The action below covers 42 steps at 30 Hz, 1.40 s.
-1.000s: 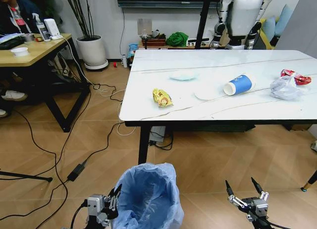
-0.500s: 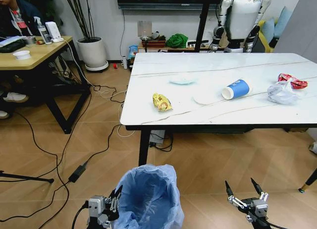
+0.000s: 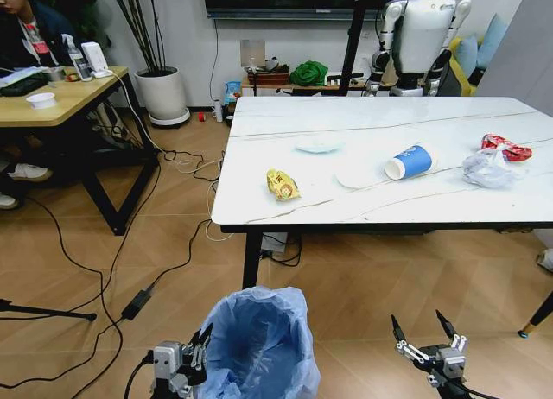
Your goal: Pick up the trash bin and place the trash from the table into it.
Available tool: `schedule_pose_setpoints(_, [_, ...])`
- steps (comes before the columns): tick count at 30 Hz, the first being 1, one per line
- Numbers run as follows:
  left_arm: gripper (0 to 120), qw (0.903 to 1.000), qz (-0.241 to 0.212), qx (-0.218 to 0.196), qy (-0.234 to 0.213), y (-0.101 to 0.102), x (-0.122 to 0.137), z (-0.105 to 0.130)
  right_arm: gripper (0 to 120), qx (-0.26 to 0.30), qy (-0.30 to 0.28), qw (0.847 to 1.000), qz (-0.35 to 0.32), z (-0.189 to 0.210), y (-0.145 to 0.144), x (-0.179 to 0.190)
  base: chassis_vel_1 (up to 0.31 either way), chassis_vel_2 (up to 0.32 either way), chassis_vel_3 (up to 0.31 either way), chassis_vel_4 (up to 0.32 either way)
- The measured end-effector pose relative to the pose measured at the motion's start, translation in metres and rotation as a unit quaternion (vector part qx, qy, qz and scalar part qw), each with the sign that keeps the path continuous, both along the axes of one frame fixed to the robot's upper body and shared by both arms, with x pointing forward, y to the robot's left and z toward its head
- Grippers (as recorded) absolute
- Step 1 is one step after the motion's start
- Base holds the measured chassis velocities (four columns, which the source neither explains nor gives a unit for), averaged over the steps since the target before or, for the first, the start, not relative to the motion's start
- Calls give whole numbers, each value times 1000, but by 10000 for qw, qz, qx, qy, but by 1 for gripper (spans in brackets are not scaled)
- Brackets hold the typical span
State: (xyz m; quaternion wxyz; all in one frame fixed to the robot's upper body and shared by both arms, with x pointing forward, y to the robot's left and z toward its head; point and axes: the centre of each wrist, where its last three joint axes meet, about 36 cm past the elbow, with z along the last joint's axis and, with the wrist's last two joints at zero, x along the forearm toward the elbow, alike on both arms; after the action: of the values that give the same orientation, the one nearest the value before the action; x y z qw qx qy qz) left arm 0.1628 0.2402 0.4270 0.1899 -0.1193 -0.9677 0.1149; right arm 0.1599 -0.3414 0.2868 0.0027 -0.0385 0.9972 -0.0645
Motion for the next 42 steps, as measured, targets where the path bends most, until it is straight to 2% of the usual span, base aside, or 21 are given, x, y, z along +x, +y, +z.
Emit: schedule_pose_setpoints(42, [0, 9999, 41, -55, 73, -1, -1, -4, 100, 79, -65, 9999, -108, 2, -2, 1, 0, 0, 0, 0])
